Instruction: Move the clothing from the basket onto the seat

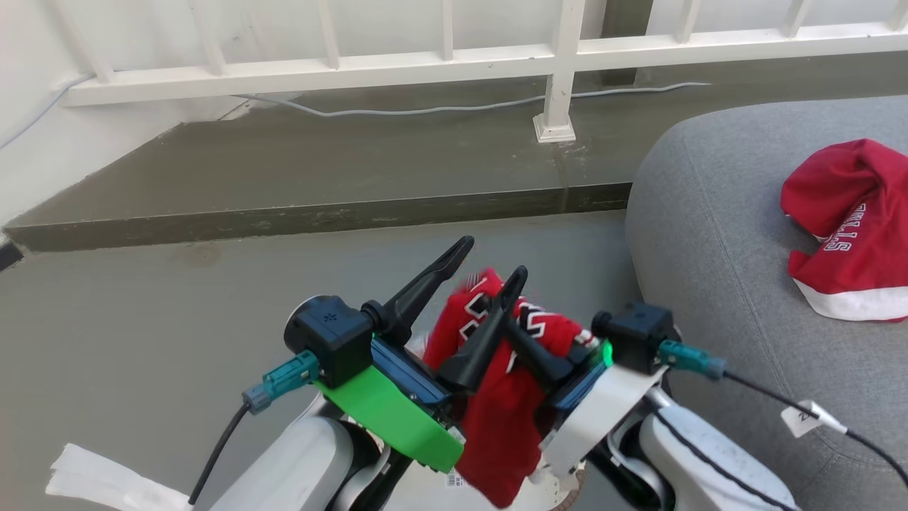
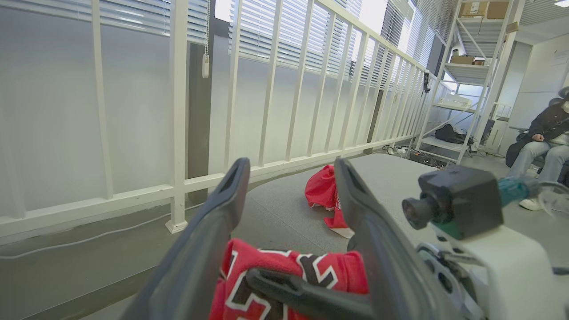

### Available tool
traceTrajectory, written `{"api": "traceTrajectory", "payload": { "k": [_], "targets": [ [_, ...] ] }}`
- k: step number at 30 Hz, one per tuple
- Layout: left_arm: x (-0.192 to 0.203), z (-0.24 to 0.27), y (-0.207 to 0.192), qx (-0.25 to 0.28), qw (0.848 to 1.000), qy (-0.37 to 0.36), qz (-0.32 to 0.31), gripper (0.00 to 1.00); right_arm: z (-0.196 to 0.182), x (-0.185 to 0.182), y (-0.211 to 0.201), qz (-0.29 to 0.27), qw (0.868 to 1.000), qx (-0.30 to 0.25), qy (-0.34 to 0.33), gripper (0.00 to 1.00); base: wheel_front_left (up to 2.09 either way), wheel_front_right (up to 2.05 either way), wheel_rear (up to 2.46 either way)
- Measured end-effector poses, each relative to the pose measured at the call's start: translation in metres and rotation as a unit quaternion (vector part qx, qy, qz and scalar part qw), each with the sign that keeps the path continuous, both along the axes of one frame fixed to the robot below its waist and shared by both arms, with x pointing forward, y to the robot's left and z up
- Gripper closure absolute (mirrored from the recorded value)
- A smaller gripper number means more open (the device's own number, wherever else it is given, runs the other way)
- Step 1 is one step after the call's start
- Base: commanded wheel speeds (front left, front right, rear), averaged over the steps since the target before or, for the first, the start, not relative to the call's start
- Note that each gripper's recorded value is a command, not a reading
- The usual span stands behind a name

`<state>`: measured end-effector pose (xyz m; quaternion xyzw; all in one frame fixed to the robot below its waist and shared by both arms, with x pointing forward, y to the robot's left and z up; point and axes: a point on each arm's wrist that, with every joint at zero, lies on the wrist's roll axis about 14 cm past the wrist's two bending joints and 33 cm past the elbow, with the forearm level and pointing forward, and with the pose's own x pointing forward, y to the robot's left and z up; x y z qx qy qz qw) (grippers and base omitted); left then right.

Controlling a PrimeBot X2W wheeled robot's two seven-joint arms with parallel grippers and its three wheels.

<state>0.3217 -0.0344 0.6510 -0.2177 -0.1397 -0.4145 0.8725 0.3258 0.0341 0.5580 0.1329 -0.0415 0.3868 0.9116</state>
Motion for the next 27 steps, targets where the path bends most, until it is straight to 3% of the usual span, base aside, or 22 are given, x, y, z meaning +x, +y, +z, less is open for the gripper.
{"api": "traceTrajectory", "payload": {
  "k": [6,16,27],
  "targets": [
    [0.0,-0.009,-0.001,0.037,0.999,-0.012,0.0,0.0,-0.005,0.029,-0.035,-0.052,0.998,-0.025,-0.008,1.0,0.0,0.0,0.0],
    [-0.011,-0.042,-0.025,0.093,0.994,0.019,-0.053,0.0,-0.01,0.07,-0.099,-0.147,0.988,-0.049,-0.008,1.0,0.0,0.0,0.0],
    [-0.013,-0.062,-0.043,0.124,0.987,0.03,-0.093,0.0,-0.025,0.087,-0.154,-0.227,0.972,-0.056,0.015,1.0,0.0,0.0,0.0]
  ]
}}
